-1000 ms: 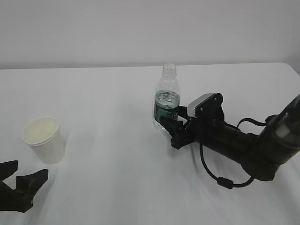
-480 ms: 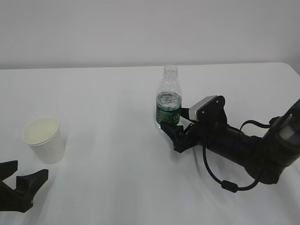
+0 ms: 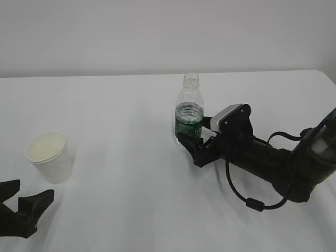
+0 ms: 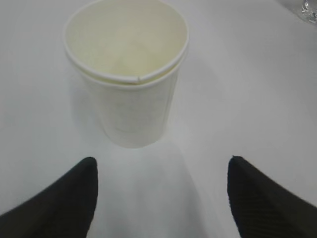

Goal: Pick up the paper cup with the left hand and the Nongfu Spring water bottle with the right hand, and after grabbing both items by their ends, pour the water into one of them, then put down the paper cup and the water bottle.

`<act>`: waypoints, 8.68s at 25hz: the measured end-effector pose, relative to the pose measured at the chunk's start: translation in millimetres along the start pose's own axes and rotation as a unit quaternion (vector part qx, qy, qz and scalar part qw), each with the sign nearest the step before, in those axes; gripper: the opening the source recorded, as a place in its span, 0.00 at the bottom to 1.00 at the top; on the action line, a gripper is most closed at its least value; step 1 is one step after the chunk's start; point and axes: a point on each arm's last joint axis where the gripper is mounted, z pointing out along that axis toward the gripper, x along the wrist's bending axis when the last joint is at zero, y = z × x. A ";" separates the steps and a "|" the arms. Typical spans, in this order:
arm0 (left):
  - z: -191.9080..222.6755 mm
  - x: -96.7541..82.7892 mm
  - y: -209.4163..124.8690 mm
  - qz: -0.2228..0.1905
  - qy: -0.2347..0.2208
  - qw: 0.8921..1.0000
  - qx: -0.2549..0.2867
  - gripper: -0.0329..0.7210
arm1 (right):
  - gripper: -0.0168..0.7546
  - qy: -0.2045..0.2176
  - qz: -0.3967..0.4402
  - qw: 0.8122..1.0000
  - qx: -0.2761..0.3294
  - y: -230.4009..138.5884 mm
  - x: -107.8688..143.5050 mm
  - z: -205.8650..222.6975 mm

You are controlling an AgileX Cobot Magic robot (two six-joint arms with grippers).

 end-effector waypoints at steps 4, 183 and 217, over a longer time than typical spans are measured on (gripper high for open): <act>0.0 0.0 0.0 0.000 0.000 1.000 0.000 0.82 | 0.89 -0.001 -0.005 1.000 -0.010 4.5 -2.3 4.4; 86.8 9.4 17.5 0.004 0.037 0.999 -0.038 0.83 | 0.62 -0.015 -0.018 0.999 0.021 30.7 3.9 -54.7; 83.3 -3.4 33.7 0.039 -0.028 0.996 -0.070 0.68 | 0.62 -0.015 -0.018 0.999 0.022 30.4 4.0 -55.1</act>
